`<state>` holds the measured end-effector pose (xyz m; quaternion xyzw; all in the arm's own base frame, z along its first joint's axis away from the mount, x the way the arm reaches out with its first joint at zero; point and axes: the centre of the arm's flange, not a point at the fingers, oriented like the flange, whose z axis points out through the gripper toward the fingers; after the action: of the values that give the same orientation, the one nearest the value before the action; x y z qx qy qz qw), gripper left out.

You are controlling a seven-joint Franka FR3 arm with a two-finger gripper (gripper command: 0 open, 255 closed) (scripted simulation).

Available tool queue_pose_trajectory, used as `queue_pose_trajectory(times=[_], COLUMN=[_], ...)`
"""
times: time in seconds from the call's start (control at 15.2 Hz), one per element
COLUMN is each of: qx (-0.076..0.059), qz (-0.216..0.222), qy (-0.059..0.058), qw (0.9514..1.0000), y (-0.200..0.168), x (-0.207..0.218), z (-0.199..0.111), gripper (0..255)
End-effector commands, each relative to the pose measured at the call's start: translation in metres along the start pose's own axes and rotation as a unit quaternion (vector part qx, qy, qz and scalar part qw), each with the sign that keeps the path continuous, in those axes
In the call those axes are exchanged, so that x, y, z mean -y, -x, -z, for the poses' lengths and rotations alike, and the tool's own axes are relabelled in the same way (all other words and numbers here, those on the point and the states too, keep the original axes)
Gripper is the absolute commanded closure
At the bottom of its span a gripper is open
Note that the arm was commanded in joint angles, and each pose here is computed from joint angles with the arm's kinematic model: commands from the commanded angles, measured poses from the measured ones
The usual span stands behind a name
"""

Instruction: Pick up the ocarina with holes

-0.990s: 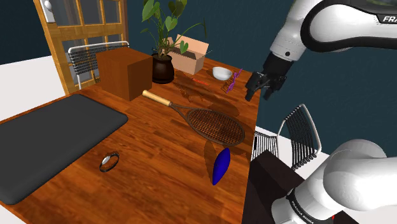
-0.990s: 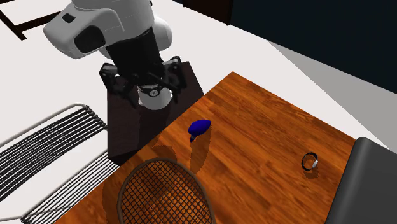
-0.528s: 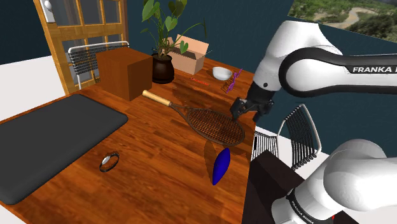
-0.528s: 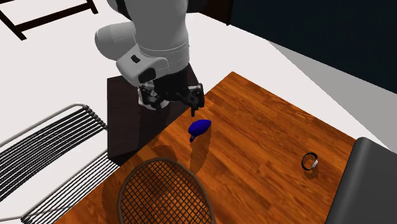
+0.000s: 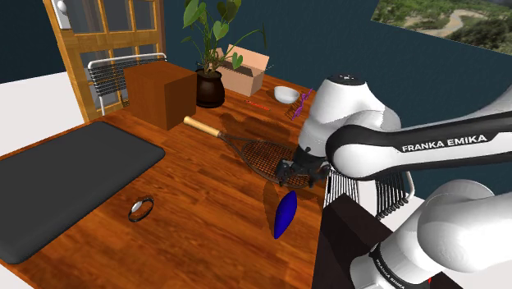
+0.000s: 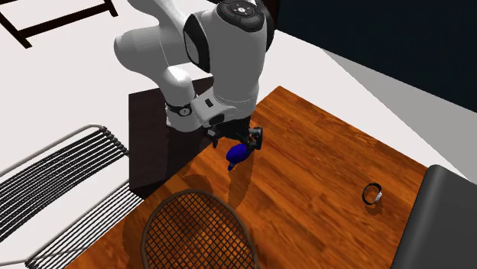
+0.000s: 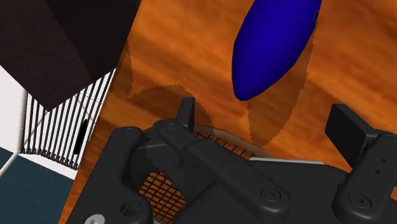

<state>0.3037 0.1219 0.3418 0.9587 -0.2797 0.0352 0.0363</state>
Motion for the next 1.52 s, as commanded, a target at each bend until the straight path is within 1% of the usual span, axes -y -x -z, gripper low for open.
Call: queue_pose_trajectory(times=[0.0, 0.46, 0.59, 0.66, 1.25, 1.45], qx=[-0.002, -0.002, -0.002, -0.002, -0.002, -0.002], qz=[-0.019, -0.019, -0.019, -0.019, -0.019, -0.019], qy=[0.005, 0.005, 0.005, 0.005, 0.005, 0.005], qw=[0.9998, 0.9998, 0.9998, 0.9998, 0.9998, 0.9998], y=[0.008, 0.011, 0.011, 0.011, 0.011, 0.01], x=[0.009, 0.011, 0.011, 0.011, 0.011, 0.01], z=[-0.019, -0.056, -0.059, -0.059, -0.059, -0.043], gripper=[0, 0, 0, 255, 255, 255])
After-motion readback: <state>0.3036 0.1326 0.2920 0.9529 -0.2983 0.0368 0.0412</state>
